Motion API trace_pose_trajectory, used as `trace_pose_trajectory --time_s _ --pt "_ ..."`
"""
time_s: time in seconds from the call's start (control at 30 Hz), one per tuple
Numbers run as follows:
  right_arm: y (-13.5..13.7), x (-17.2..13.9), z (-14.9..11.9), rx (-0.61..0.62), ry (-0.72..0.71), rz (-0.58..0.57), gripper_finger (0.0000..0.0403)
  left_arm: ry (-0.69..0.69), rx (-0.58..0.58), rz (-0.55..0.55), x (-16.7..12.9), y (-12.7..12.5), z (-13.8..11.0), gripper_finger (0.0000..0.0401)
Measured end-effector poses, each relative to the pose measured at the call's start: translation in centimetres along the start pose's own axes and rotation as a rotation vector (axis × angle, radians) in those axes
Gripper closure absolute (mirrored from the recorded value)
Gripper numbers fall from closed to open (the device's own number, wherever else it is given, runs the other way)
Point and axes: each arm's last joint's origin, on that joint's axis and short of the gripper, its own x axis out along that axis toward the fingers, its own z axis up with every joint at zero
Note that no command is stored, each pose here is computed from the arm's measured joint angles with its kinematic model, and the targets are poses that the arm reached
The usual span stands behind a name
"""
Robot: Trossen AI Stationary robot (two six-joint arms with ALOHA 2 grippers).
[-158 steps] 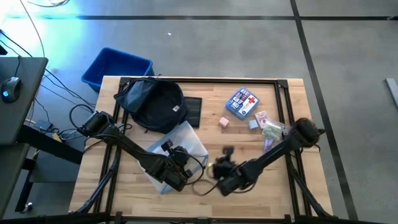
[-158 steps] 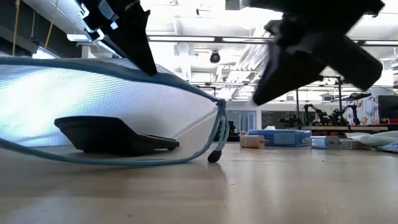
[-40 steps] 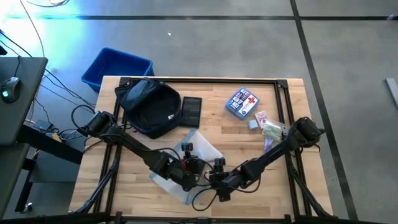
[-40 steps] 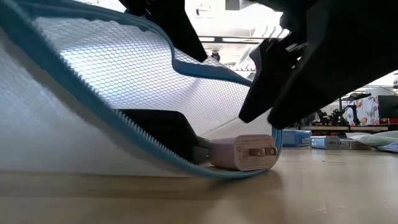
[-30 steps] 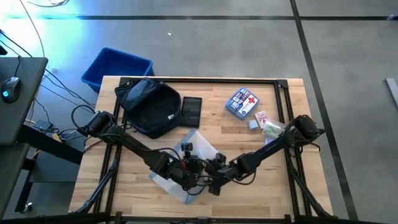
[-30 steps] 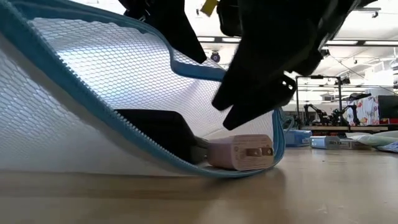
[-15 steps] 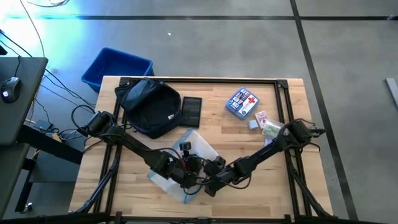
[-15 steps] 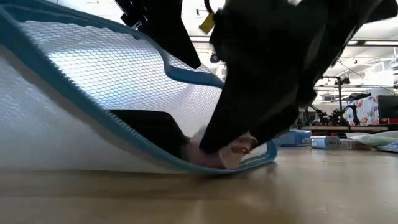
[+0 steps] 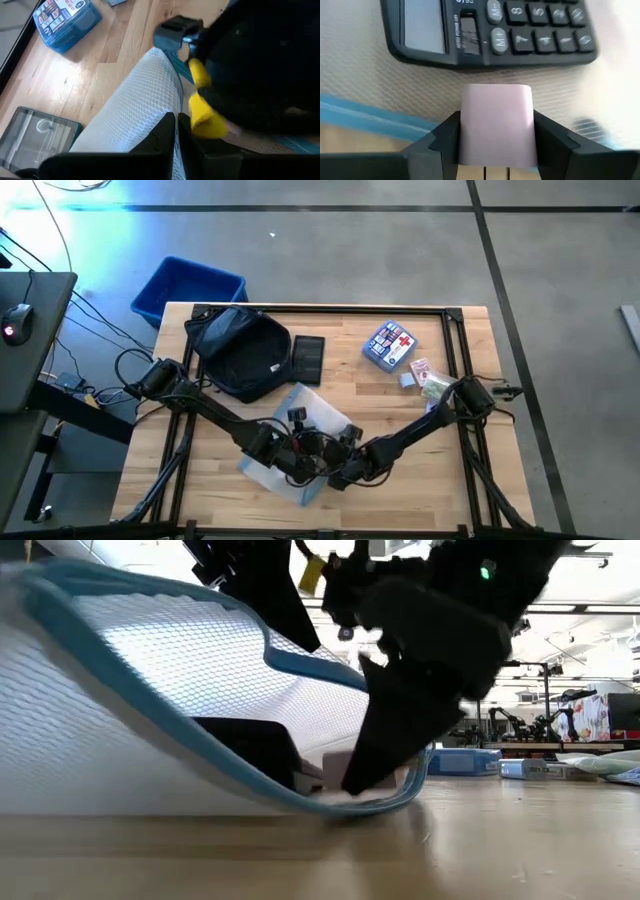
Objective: Unpack backpack
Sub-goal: Put the pink charger adapter into the transparent zip bag
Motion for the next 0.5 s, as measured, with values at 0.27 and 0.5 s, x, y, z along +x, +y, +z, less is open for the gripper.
trace_pose_trajectory --time_s 0.27,0.5 --pt "-0.2 -0.3 2.2 -0.049 -0.129 -0.043 0.0233 -0.014 0.067 -0.017 -0.6 -0.8 -0.2 0.0401" --pt "-2.3 2.2 3.6 -0.001 -0.247 -0.030 0.0151 -0.007 0.136 -0.038 -1.3 -1.4 -0.7 0.0401"
